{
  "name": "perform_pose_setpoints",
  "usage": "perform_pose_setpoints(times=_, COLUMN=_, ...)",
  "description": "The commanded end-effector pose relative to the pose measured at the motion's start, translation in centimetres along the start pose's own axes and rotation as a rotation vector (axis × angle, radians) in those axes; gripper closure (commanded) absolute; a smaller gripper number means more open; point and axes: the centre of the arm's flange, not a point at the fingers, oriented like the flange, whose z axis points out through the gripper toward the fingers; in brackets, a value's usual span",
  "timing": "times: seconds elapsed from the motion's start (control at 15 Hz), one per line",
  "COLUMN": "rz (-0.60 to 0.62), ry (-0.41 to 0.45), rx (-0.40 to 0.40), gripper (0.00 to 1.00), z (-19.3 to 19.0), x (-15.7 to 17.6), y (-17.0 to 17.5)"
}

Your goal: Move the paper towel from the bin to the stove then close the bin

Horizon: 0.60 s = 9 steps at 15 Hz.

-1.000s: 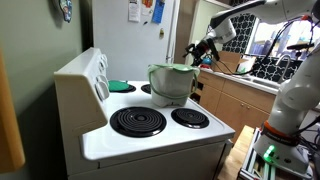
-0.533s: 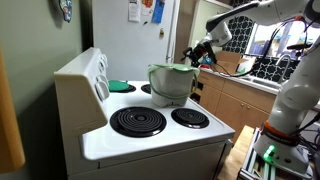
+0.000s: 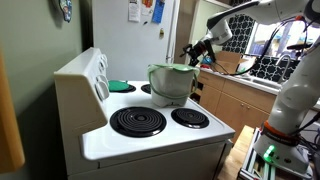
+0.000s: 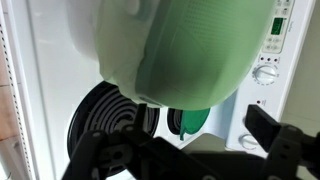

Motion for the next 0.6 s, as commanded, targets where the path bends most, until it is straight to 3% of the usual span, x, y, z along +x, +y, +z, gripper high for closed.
perform_pose_setpoints(times=0.0, rz=-0.007, ry=-0.012, rx=-0.002, gripper=0.0, z=-0.2, x=0.1, y=0.5)
perform_pose_setpoints(times=0.53, rz=0.0, ry=-0.065, rx=-0.012, gripper=0.0, z=1.1, x=-0.1, y=1.0)
